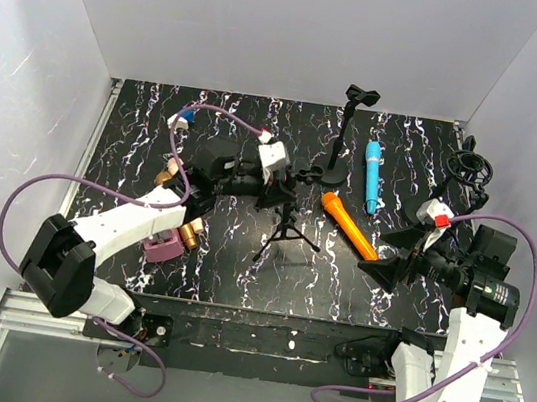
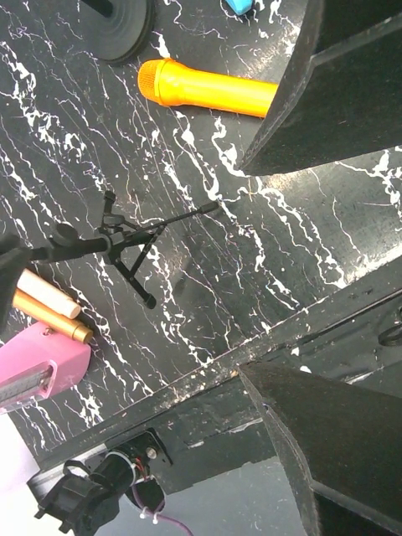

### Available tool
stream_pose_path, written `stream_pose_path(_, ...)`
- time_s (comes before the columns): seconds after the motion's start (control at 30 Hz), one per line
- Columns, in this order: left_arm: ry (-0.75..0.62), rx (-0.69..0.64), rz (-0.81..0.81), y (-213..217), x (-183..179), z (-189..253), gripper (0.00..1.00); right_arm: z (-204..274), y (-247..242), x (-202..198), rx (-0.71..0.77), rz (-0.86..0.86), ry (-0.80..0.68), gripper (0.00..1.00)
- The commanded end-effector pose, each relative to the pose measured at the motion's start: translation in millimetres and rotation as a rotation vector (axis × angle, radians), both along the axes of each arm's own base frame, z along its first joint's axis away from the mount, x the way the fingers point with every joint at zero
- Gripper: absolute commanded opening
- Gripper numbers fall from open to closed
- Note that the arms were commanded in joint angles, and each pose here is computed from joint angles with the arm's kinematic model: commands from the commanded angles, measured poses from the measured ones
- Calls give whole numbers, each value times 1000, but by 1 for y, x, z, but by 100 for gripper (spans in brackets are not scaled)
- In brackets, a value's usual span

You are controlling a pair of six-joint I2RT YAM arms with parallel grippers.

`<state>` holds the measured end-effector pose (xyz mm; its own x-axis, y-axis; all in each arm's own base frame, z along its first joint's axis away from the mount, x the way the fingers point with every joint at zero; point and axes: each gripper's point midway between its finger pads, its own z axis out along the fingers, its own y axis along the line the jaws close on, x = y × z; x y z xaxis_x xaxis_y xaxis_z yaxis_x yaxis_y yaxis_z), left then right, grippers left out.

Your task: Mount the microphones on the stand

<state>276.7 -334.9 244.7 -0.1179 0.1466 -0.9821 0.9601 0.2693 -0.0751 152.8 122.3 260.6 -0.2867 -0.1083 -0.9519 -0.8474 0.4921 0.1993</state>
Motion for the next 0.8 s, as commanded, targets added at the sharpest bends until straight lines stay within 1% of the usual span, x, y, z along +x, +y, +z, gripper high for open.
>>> stream_pose_path(0.0,-110,18,70,5,-2,8,0,-5,0,0,-12,6,-14,98)
stream_pose_path(0.17,-90,42,82,7,-10,-9,0,-15,-4,2,-50,-8,-8,98)
stream_pose_path(0.27,-82,50,102,10,-11,-14,8,-19,-6,2,-67,-5,2,98)
stream_pose_path(0.47,-81,29,184,23,-11,-9,34,-28,-9,3,-108,1,13,98)
stream_pose_path(0.6,-82,-1,230,34,-15,3,47,-34,-10,4,-136,9,24,98)
stream_pose_path(0.73,-42,-6,277,48,-24,11,59,-35,-10,3,-157,23,34,98)
stream_pose_path(0.77,-22,-25,295,52,-27,14,64,-35,-9,3,-161,28,37,98)
